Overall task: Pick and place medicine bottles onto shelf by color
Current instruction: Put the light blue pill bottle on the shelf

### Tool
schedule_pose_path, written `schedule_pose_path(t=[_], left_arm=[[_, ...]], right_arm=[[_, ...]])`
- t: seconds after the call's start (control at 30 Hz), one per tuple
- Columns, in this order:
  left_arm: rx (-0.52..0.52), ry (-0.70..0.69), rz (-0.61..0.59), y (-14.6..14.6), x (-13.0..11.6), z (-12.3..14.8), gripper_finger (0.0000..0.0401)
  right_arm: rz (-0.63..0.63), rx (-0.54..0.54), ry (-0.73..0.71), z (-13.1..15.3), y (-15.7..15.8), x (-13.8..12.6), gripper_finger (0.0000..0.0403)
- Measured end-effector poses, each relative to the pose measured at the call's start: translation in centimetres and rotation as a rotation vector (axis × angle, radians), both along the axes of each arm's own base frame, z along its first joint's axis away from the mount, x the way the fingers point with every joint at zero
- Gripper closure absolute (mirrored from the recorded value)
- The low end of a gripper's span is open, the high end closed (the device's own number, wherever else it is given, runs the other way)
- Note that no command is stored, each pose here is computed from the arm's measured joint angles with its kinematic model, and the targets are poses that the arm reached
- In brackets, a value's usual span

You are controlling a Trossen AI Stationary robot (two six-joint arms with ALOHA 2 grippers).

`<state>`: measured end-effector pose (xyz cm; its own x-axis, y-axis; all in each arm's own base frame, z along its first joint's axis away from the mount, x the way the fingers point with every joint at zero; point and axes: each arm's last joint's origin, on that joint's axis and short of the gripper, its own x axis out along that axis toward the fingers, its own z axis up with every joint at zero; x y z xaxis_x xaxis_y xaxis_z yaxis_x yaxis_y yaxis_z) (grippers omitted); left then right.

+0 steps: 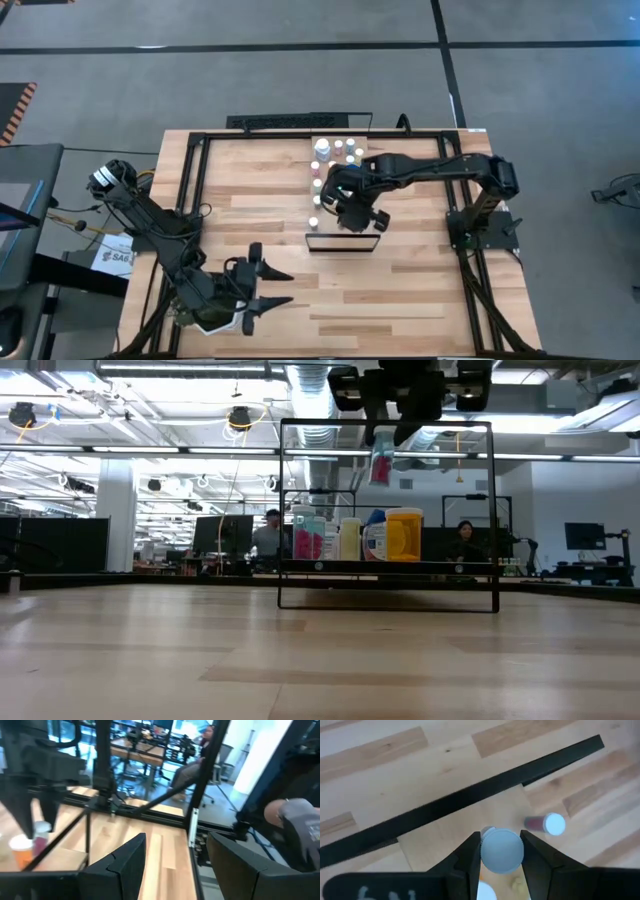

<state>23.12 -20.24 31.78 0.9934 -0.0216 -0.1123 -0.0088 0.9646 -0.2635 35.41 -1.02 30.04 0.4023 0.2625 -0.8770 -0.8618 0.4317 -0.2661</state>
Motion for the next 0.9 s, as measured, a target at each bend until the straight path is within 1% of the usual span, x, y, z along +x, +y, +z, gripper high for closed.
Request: schedule_pose_path(t=[0.1, 0.2, 0.23, 0.33, 0.43, 0.57, 0.63, 0.73, 0.9], left_arm=[[0.004, -0.004, 0.037, 0.1, 0.0, 0.0, 0.0203], [0.003, -0.012, 0.069, 0.3, -0.1, 0.2, 0.0203], [-0.004, -0.019, 0.076, 0.4, -0.1, 0.3, 0.0203], [-0.008, -0.034, 0.119, 0.5, 0.0, 0.5, 0.0203], [-0.013, -0.045, 0.124, 0.6, 0.0, 0.7, 0.0203], [-0.017, -0.051, 0.128, 0.6, 0.0, 0.7, 0.0203], [-0.020, -0.055, 0.134, 0.6, 0.0, 0.8, 0.0203], [-0.019, -0.057, 0.153, 0.6, 0.0, 0.8, 0.0203], [-0.020, -0.061, 0.173, 0.7, 0.0, 0.8, 0.0203]], right_arm=[[0.029, 0.021, 0.000, -0.1, -0.5, 0.0, 0.0269], [0.066, 0.021, 0.013, -1.3, -0.8, 0.7, 0.0269], [0.063, 0.023, 0.032, -1.6, -1.0, 0.6, 0.0269], [0.074, 0.017, 0.027, -2.2, -1.3, 1.3, 0.0269], [0.076, 0.019, 0.065, -3.7, -1.6, 1.9, 0.0269], [0.075, 0.015, 0.063, -4.2, -1.6, 2.4, 0.0269], [0.080, 0.016, 0.083, -4.6, -1.6, 2.4, 0.0269], [0.121, 0.003, 0.085, -5.2, -1.6, 2.7, 0.0269], [0.148, -0.007, 0.081, -5.4, -1.6, 2.8, 0.0269]])
